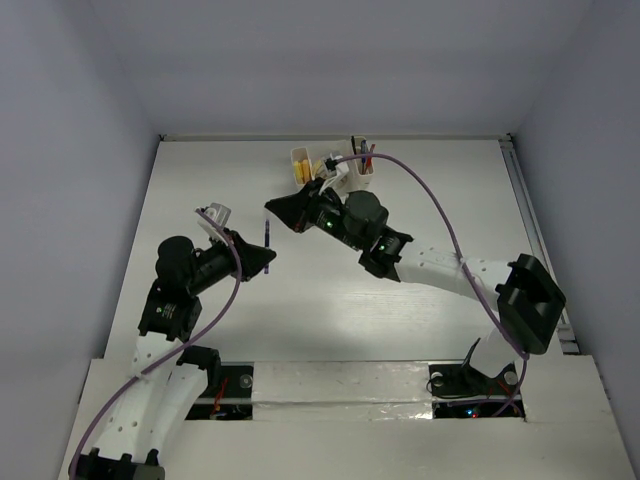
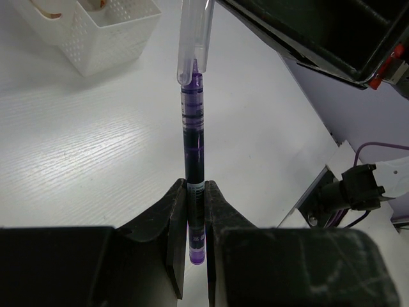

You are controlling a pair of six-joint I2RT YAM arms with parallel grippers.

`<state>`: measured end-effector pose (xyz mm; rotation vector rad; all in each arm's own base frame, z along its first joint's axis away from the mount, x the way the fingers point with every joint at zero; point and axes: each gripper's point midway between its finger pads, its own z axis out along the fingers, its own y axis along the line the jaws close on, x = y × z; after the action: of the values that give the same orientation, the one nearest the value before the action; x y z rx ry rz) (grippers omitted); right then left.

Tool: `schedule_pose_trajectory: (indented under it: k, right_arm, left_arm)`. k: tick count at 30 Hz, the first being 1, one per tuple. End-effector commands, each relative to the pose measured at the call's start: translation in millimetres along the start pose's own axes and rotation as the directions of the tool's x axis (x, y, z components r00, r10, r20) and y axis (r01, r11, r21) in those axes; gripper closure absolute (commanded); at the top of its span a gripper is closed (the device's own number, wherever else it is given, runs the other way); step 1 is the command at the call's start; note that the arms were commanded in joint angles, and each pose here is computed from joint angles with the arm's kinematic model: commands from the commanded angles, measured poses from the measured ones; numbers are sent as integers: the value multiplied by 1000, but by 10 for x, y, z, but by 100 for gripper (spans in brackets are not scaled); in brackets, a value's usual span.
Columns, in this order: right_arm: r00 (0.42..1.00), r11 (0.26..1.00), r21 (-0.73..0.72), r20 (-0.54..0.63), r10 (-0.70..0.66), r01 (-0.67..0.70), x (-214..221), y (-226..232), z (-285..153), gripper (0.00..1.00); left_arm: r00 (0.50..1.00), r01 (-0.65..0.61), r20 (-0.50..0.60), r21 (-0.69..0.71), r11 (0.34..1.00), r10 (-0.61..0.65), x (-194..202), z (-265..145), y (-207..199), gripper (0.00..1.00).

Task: Sort the stationery into containers
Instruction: Close the pen cap on the pen.

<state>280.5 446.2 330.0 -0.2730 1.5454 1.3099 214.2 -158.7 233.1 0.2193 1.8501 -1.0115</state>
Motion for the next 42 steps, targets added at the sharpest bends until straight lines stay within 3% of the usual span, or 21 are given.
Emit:
schedule_pose_trajectory:
  k: [1,27,42]
  right_arm:
    - [997,997,-71,-66,-33,29,36,225,-67,100]
    - [939,987,-70,-324,112,-142,855,57,-390,100]
    - [833,972,-94,-537,133,-216,1725,152,-760,100]
  left_arm:
    - [995,-61,79,21,998,59,-221,-4,-77,100]
    - [980,-109,163,-18,994,111,-376,-125,-124,100]
    - [975,-126,175,-49,991,133,-457,-128,-70,100]
